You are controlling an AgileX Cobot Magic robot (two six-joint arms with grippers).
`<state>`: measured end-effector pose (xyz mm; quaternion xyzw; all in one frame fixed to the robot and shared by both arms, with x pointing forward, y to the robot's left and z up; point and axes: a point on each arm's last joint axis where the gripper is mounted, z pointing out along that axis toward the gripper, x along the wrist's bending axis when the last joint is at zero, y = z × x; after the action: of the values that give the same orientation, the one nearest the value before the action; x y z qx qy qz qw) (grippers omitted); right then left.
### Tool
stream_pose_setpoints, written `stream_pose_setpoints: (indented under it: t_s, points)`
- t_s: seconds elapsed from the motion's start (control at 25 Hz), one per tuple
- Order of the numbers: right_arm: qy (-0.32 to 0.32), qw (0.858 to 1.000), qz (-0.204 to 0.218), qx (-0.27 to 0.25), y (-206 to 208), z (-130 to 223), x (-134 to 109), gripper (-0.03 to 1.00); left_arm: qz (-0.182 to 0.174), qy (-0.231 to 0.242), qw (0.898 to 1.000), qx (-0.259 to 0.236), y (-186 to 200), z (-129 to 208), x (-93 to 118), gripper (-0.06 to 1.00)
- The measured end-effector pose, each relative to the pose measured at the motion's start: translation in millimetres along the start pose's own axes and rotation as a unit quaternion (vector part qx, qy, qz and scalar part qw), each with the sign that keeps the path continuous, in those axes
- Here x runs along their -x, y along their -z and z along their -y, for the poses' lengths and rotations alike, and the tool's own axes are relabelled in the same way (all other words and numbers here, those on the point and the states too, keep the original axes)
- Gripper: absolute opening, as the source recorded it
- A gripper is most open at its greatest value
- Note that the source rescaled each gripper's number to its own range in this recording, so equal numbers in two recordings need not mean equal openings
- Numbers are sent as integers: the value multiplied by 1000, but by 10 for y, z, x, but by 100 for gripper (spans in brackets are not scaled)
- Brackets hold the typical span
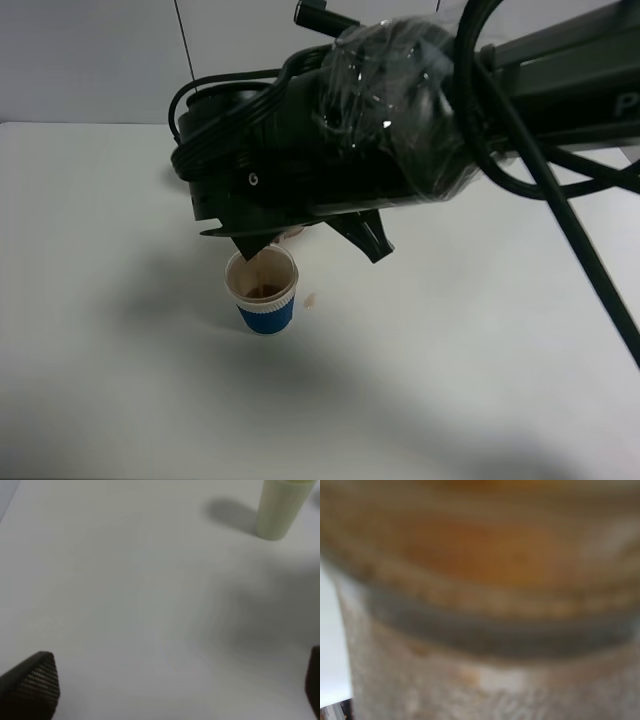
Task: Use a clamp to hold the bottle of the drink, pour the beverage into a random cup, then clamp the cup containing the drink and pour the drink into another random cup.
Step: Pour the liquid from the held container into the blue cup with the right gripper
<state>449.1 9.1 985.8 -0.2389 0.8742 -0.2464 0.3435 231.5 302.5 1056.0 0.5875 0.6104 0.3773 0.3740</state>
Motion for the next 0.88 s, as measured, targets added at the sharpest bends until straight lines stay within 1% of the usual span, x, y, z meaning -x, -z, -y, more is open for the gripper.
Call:
stream_pose_setpoints:
  t_s: [0.88]
  points:
    - [13,999,29,-16,1,29,52,1,0,0,1000,0,0,0,0,100]
